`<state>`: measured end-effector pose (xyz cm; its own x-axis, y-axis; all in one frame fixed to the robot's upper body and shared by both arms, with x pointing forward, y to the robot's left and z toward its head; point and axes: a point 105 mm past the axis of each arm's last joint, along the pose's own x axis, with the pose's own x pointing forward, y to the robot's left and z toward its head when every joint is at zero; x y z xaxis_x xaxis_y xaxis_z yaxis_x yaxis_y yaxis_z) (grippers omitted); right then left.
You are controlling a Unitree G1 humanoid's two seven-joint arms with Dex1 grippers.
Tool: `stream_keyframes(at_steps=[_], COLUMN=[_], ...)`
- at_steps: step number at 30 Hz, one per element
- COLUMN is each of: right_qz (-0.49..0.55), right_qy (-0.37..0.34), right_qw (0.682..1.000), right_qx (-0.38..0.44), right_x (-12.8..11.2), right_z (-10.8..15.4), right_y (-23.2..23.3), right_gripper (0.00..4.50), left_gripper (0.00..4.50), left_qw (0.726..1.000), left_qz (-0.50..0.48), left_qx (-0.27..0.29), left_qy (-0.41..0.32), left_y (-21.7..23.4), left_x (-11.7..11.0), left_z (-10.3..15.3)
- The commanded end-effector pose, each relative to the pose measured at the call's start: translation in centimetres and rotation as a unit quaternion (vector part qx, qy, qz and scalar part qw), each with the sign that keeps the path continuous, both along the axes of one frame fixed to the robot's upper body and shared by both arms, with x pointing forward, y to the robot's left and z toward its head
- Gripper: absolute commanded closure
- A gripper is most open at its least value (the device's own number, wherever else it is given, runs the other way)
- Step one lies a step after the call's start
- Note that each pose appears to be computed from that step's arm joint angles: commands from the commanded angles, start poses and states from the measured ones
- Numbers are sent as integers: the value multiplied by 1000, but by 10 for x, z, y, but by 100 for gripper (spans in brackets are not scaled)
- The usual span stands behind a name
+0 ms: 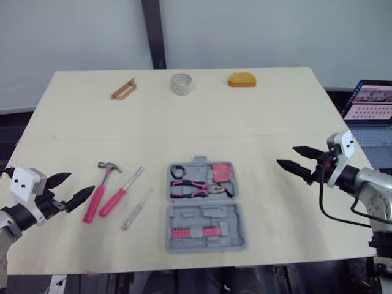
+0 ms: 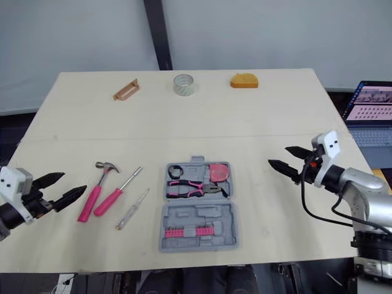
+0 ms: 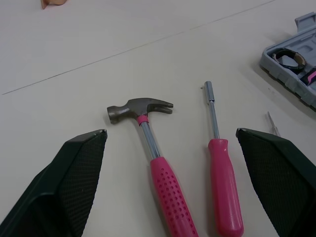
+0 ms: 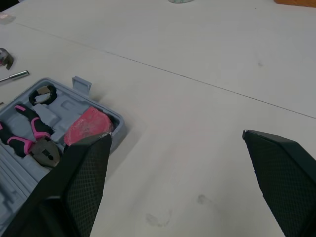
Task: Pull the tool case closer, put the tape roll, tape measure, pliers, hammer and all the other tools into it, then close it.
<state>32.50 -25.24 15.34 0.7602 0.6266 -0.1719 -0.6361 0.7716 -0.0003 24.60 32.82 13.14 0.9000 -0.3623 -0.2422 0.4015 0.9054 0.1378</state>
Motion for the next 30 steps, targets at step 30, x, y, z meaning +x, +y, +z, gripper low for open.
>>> stream_keyframes(at_steps=[30], right_qz=[159], right_qy=[59], right_qw=[985], right_qx=[-18], right_x=[-38], right_z=[2], right_y=[65], right_gripper=[3], left_gripper=[0], left_qw=[986], left_qz=[-150], left_qx=[33], left_qy=[60], left_y=[-49], left_x=[-13], left_z=[-17])
